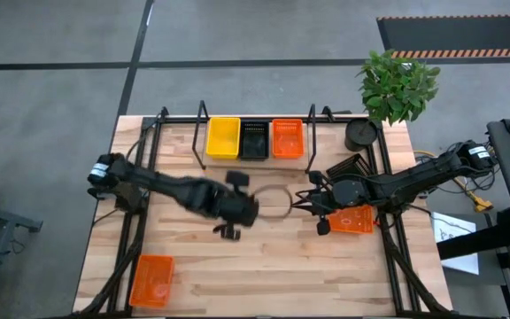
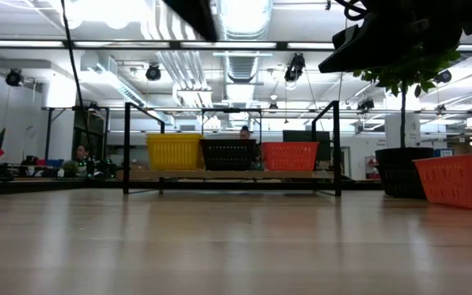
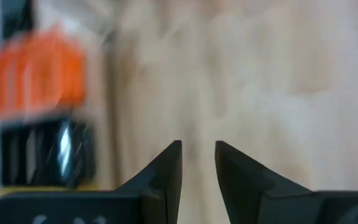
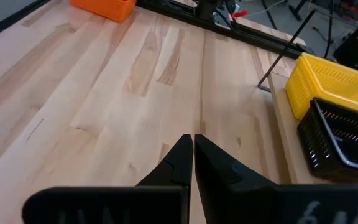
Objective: Stack baskets on shelf by color
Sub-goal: Stack the top orange bin on top of the other orange bin on the shelf
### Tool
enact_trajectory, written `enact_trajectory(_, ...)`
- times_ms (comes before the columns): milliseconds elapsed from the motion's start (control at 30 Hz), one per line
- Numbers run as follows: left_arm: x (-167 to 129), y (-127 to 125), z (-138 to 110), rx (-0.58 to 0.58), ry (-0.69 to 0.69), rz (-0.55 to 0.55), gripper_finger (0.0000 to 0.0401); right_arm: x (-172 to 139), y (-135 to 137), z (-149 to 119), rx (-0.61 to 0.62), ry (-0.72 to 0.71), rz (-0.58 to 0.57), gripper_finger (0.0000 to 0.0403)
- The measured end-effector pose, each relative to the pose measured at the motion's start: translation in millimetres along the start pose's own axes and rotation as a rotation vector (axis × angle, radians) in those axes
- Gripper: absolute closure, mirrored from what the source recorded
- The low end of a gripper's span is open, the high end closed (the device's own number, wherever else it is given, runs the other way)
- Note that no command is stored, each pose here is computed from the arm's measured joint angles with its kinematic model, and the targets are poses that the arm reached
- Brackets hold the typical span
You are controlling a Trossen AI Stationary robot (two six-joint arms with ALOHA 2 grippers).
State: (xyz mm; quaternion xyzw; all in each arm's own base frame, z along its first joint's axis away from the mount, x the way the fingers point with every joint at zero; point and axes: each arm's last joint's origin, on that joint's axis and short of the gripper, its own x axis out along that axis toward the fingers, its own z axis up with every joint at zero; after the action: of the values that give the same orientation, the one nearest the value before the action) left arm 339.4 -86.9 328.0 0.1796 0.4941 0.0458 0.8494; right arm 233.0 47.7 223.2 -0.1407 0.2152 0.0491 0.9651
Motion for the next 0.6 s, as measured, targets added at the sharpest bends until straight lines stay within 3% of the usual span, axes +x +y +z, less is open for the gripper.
enact_trajectory(100, -7.9, -21.5, 9.0, 0.11, -0.136, -0.088, 0.0322, 0.0, 0.0, 0.0, 0.04, 0.0, 0.0, 0.0394)
enact_trajectory(200, -11.0, -32.8, 11.7, 0.164, -0.235, -0.108, 0.0322, 0.0, 0.0, 0.0, 0.124, 0.0, 0.001, 0.0392)
enact_trajectory(400, -11.0, -36.0, -3.2, 0.161, -0.297, -0.106, 0.0322, -0.4, 3.1, 0.4, 0.296, 0.0, 0.027, 0.0359)
enact_trajectory(600, -15.8, -30.9, -25.9, 0.147, -0.437, -0.07, 0.0322, -4.2, 18.2, 3.2, 0.387, 0.051, 0.088, 0.0314)
